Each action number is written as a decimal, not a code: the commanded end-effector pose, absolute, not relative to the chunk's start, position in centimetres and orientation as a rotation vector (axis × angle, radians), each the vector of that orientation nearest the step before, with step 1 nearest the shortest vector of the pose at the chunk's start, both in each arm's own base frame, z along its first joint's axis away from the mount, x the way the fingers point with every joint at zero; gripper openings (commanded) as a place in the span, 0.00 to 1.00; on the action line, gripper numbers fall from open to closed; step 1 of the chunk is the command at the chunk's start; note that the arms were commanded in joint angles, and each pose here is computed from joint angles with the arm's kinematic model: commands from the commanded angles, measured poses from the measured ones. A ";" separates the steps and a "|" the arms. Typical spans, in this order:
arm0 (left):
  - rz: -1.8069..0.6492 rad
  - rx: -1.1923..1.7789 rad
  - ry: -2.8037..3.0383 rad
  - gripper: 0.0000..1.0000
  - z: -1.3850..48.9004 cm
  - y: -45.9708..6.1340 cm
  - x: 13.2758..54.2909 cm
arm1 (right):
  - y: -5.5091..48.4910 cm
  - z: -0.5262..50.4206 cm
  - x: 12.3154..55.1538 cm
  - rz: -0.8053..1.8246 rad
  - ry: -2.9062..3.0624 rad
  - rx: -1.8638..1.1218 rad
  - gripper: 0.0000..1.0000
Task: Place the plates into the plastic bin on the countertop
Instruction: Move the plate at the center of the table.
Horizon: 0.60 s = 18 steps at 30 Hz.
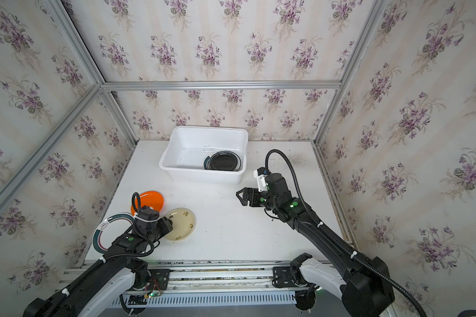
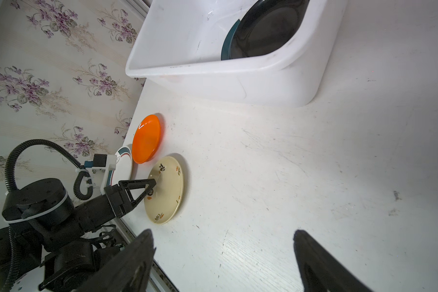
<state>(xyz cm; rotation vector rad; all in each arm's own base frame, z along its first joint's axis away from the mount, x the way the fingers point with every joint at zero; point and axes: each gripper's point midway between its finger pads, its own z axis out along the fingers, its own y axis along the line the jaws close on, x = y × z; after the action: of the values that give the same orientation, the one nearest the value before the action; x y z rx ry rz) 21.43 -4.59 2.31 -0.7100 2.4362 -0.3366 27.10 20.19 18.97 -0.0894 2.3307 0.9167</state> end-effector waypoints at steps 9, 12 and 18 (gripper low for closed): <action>-0.374 -0.574 2.549 0.40 1.8 -6.5 22.5 | 19.6 17.7 27.6 0.885 2.329 -0.014 0.88; -0.378 -0.542 2.533 0.37 2.3 -6.8 23.4 | 19.5 17.1 27.5 0.880 2.339 -0.007 0.88; -0.385 -0.490 2.534 0.30 3.1 -7.5 25.1 | 19.5 15.8 27.5 0.873 2.377 0.005 0.88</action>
<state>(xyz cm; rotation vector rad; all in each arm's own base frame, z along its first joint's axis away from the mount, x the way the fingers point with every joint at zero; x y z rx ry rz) 24.16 -6.98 2.46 -0.5427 2.5471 -0.3695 27.07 19.34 15.69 -0.0041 2.3921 0.8663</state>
